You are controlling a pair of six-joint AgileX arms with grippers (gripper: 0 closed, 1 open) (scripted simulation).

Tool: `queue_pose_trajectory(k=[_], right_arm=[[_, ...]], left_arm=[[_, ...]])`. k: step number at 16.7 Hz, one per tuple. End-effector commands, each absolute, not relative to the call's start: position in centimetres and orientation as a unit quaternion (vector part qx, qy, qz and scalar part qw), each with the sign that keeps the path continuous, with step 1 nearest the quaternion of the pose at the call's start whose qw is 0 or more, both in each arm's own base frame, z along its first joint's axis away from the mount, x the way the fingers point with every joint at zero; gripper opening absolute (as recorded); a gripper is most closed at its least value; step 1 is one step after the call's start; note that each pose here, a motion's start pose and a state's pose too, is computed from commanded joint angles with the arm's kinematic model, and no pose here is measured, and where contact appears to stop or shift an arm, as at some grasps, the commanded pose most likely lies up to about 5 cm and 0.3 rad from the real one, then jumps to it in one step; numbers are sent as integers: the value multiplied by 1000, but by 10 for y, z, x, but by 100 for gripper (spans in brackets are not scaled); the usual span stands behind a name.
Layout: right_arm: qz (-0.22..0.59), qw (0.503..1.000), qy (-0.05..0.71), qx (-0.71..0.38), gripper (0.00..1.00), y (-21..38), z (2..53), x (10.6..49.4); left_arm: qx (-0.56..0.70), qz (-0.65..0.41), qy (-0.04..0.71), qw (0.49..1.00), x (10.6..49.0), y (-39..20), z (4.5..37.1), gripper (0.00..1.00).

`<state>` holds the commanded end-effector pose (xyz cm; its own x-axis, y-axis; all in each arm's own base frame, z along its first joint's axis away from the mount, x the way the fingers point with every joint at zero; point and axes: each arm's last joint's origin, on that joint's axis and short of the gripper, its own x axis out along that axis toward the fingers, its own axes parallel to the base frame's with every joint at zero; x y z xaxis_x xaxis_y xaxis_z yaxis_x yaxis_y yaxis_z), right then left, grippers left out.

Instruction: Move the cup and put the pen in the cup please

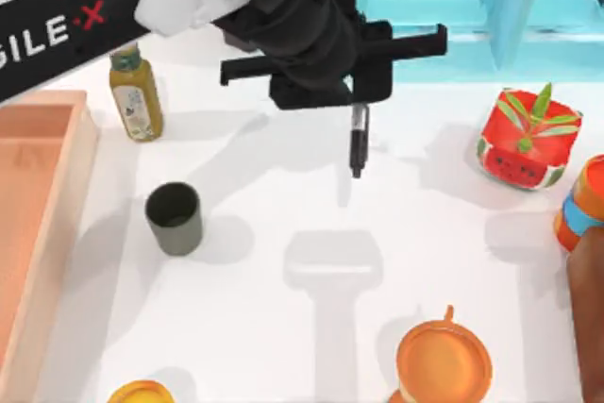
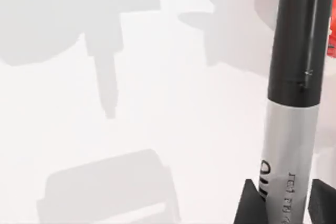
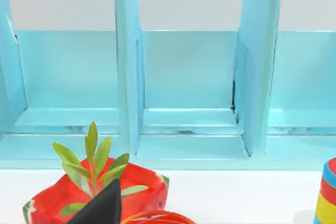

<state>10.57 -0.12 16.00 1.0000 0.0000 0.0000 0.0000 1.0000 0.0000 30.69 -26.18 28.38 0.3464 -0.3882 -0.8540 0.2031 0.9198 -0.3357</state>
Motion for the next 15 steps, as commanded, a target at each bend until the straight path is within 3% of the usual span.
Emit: queue_pose_trajectory(k=[3, 9, 15], right_arm=[[0, 1000, 0, 0, 100, -1, 160, 106], [0, 1000, 0, 0, 100, -1, 160, 106], [0, 1000, 0, 0, 100, -1, 160, 106]], left_arm=[[-85, -217, 482, 845, 296, -242, 281, 0], [-44, -274, 388, 879, 239, -193, 203, 0], [-17, -292, 135, 947, 174, -124, 192, 0]])
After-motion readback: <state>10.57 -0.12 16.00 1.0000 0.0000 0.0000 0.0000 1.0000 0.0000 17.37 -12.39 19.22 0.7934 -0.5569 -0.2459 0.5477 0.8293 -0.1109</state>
